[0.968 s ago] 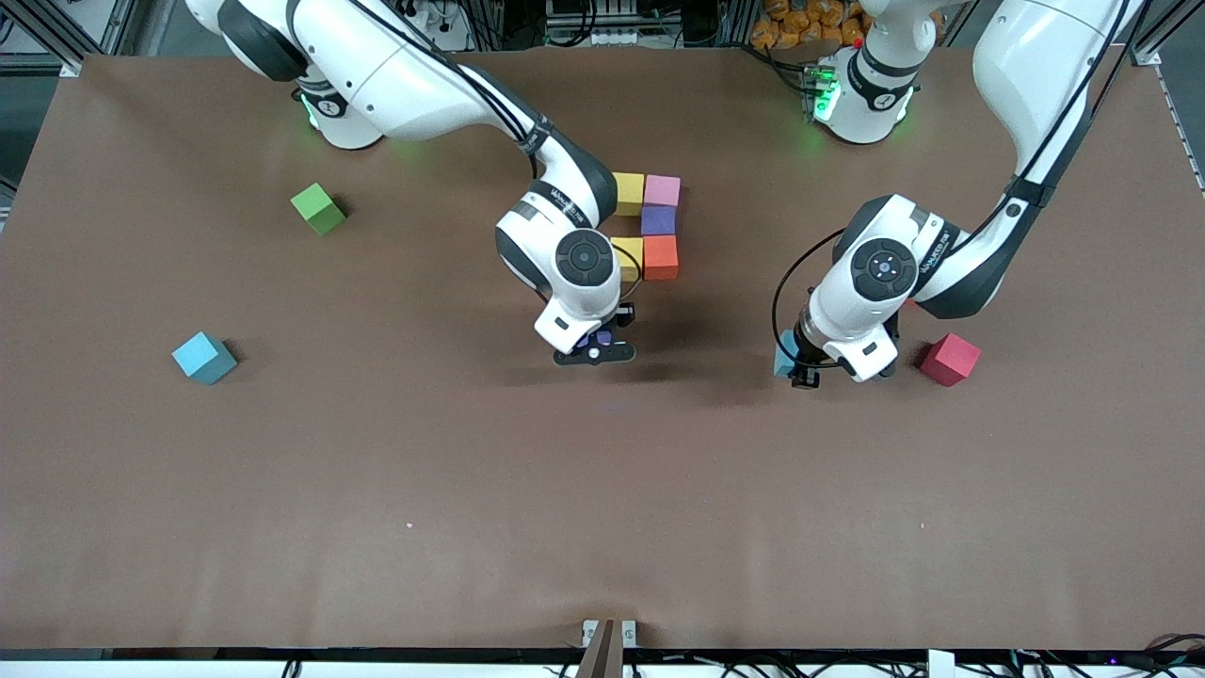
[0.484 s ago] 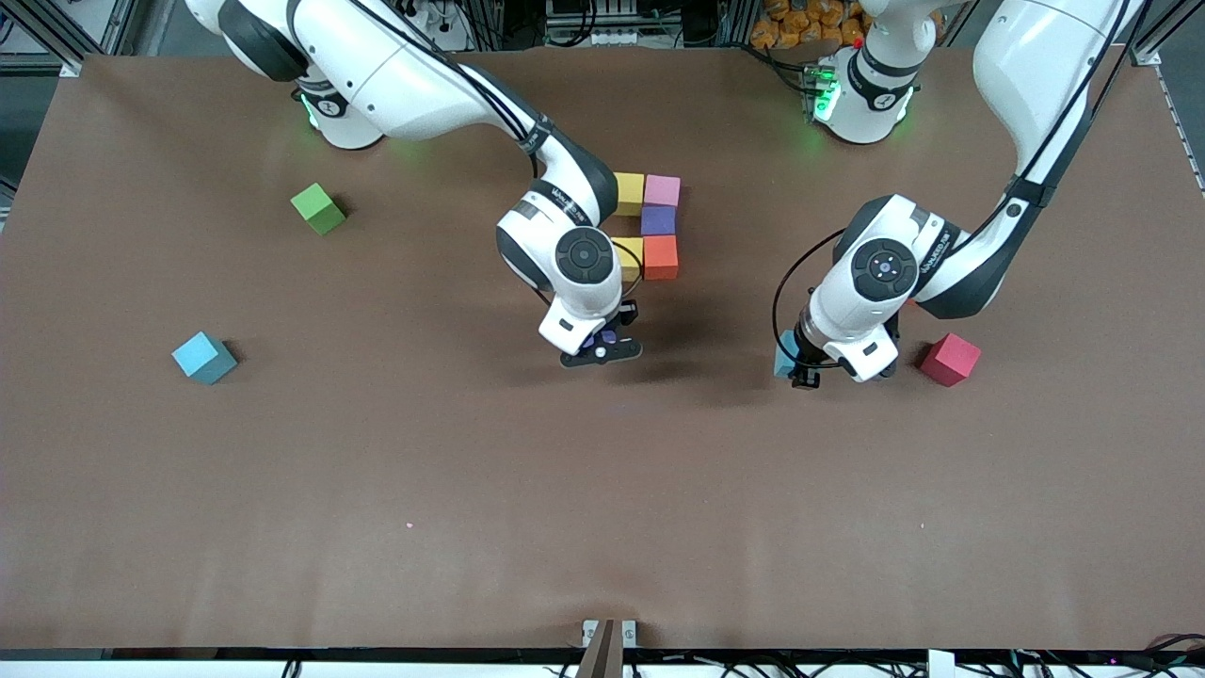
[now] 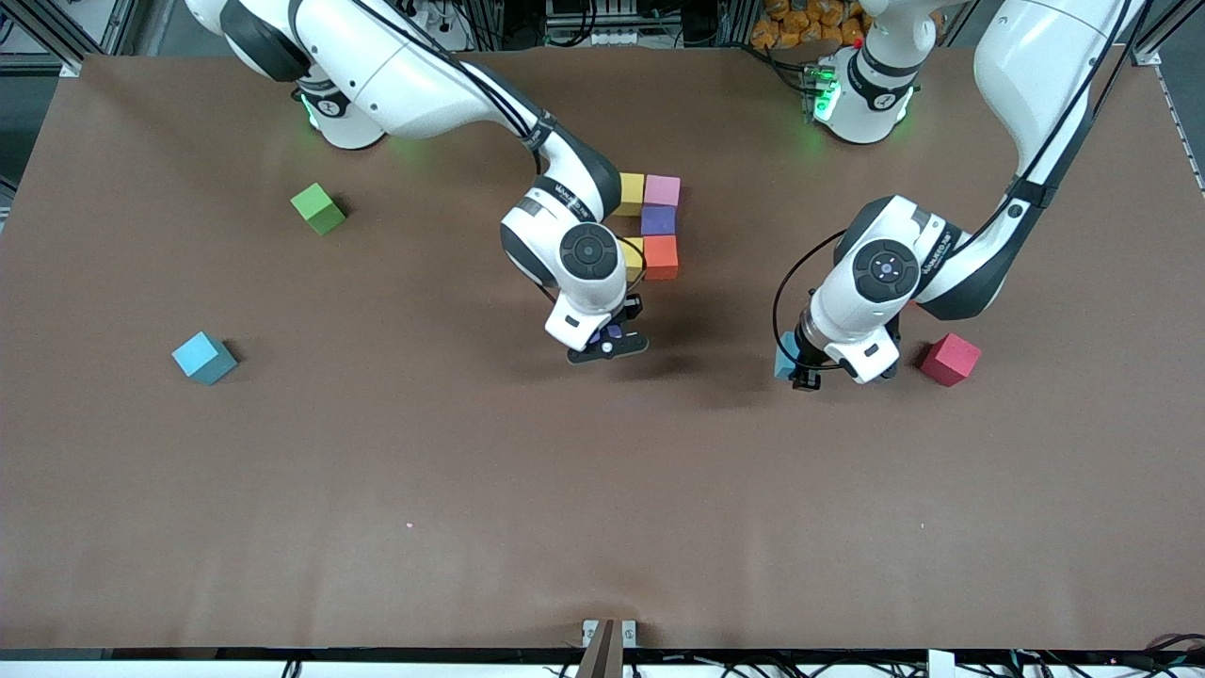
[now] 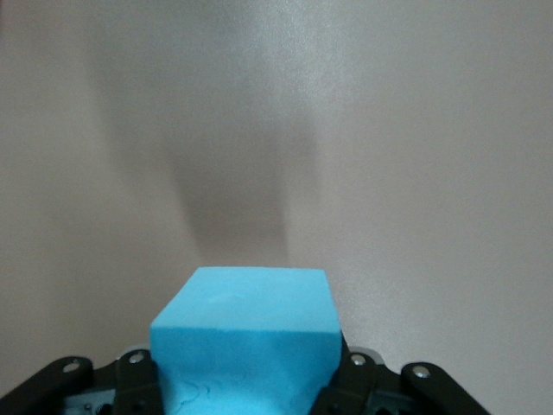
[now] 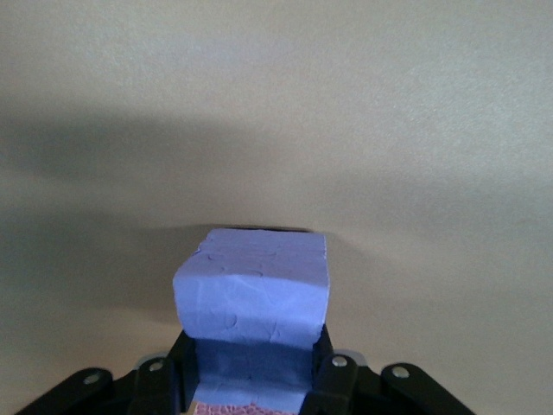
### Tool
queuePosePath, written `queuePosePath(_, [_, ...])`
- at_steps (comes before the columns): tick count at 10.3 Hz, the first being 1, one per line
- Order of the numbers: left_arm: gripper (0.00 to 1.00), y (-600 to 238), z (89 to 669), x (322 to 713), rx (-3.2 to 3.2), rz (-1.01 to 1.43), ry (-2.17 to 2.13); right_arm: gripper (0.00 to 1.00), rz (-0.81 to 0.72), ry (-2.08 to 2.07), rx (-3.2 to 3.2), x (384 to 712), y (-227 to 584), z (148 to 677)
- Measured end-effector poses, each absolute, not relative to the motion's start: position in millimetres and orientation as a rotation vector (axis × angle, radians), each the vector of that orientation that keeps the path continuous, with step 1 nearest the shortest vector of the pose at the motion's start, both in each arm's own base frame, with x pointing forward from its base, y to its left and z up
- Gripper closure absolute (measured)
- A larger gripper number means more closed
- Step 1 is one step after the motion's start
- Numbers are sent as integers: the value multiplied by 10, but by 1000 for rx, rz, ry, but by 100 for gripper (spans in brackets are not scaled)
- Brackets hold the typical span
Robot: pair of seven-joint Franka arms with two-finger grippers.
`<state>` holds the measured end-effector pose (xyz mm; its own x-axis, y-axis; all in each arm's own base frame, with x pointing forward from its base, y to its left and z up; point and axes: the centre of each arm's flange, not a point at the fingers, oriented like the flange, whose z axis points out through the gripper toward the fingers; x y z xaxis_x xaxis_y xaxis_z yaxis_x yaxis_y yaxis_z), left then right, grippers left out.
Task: Form number 2 with 11 blocks
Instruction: 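Place the purple cube below the pink cube while the left gripper carries cyan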
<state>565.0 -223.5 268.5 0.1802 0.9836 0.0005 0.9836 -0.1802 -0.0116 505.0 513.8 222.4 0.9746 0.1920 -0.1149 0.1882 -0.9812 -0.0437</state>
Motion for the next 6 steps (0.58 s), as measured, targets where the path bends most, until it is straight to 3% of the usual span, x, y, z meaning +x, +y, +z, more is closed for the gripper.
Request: queuePosePath(6, [38,-2237,2646,5658,-2404,24,-2006,47,239,-341,-3071,5040,5029,2140])
